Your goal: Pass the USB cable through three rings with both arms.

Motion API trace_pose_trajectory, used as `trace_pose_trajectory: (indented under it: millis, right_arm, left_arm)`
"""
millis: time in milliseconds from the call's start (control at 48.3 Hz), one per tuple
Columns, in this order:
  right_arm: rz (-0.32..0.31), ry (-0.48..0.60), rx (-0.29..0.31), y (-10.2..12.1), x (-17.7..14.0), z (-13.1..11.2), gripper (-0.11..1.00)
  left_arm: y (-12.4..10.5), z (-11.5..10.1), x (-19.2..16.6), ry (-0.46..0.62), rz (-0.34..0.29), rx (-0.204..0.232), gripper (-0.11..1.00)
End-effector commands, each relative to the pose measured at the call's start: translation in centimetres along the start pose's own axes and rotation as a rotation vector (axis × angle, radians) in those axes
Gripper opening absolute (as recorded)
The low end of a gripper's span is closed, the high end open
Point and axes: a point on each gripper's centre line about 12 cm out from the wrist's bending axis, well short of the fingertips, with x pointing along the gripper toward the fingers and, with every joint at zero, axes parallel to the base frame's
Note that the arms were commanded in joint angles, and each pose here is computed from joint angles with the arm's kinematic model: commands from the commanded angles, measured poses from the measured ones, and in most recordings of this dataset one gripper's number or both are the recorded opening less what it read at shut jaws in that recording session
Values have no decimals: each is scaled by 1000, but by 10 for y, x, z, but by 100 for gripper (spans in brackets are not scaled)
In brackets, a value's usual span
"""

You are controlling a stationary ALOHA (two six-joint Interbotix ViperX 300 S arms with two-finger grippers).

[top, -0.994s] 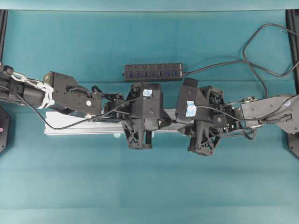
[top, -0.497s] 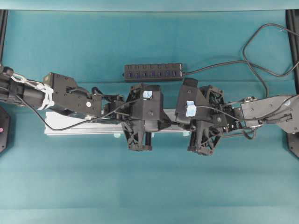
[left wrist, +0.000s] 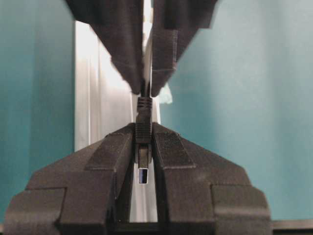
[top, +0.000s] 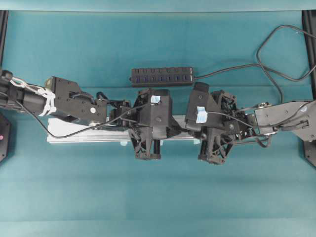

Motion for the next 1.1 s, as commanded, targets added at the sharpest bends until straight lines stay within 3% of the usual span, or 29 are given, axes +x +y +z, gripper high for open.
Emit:
trace_pose_trajectory:
  millis: [0,269,539,684,912,1077]
  right_arm:
    - [10,-21,9,3,-4,6,2]
    - [9,-20,4,3,-2,6,28]
    - [-1,-8,10,-1,4,5,28]
    - [-4,1,8,-1,5,4,23]
    - [3,-11,13,1,5,7,-3]
    - [4,-14,17,1,4,8,-8]
  left_arm:
    - [2,17,-7,-50,5,0,14]
    - [3,18,-7,-55,7,-2,14]
    - [3,20,-8,-61,8,-2,14]
    - [3,20,-8,-59,7,-2,14]
    - [1,21,-8,-61,4,-1,14]
    - [1,21,-8,-58,3,-7,14]
